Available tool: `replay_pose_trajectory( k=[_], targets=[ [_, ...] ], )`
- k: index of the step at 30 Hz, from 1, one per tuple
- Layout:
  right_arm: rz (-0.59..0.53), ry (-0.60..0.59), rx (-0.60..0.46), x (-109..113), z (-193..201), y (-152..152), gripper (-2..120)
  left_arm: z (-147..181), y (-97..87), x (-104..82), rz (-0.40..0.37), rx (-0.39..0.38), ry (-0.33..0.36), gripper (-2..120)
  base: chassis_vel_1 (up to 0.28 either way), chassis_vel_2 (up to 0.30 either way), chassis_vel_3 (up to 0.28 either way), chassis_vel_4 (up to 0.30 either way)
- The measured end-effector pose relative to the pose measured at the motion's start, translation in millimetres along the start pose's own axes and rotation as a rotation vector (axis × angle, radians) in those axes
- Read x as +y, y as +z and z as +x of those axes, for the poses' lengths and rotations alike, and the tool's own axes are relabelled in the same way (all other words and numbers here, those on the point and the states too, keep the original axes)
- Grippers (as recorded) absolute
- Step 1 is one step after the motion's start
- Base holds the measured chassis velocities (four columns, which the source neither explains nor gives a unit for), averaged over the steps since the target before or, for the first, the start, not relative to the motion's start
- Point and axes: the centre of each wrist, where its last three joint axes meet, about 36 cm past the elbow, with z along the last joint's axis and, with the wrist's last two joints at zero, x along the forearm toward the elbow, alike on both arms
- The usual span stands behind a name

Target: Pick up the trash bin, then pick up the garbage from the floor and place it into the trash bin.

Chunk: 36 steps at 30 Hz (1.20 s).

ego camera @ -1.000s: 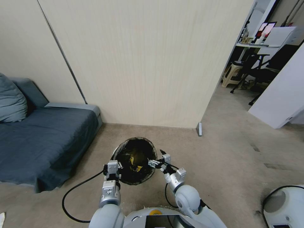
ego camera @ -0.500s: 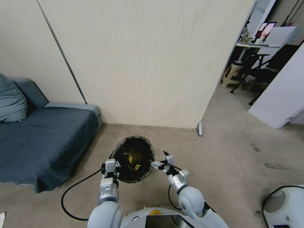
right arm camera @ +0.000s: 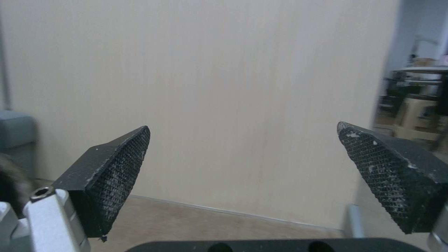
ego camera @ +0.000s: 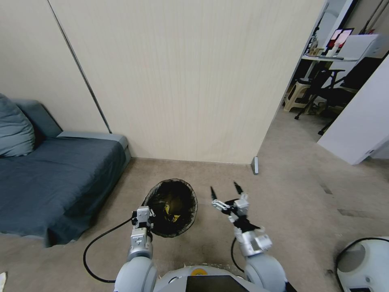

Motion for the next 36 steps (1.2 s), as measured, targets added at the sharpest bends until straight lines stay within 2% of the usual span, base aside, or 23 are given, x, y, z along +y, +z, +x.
replay_pose_trajectory(
  k=[3,9,21,27,36],
  targets=[
    [0.007,0.034,0.008,7,12,18,100,0,2.7,-0.2,-0.002,-0.005,-0.003,1,0.000,0.000,0.000,0.000],
    [-0.005,0.055,0.021,17,24,30,100,2,8.2,-1.7,-0.003,0.002,-0.001,1,0.000,0.000,0.000,0.000],
    [-0.038,0.051,-0.008,16,14,35,100,8,6.7,-1.9,-0.019,-0.003,-0.003,1,0.000,0.000,0.000,0.000],
    [-0.055,0.047,-0.058,19,8,40,100,11,7.2,-2.6,-0.022,-0.001,-0.002,1,0.000,0.000,0.000,0.000],
    [-0.051,0.032,-0.075,18,3,36,100,13,4.7,-2.3,-0.028,-0.006,0.012,1,0.067,0.067,0.073,0.069]
  ],
)
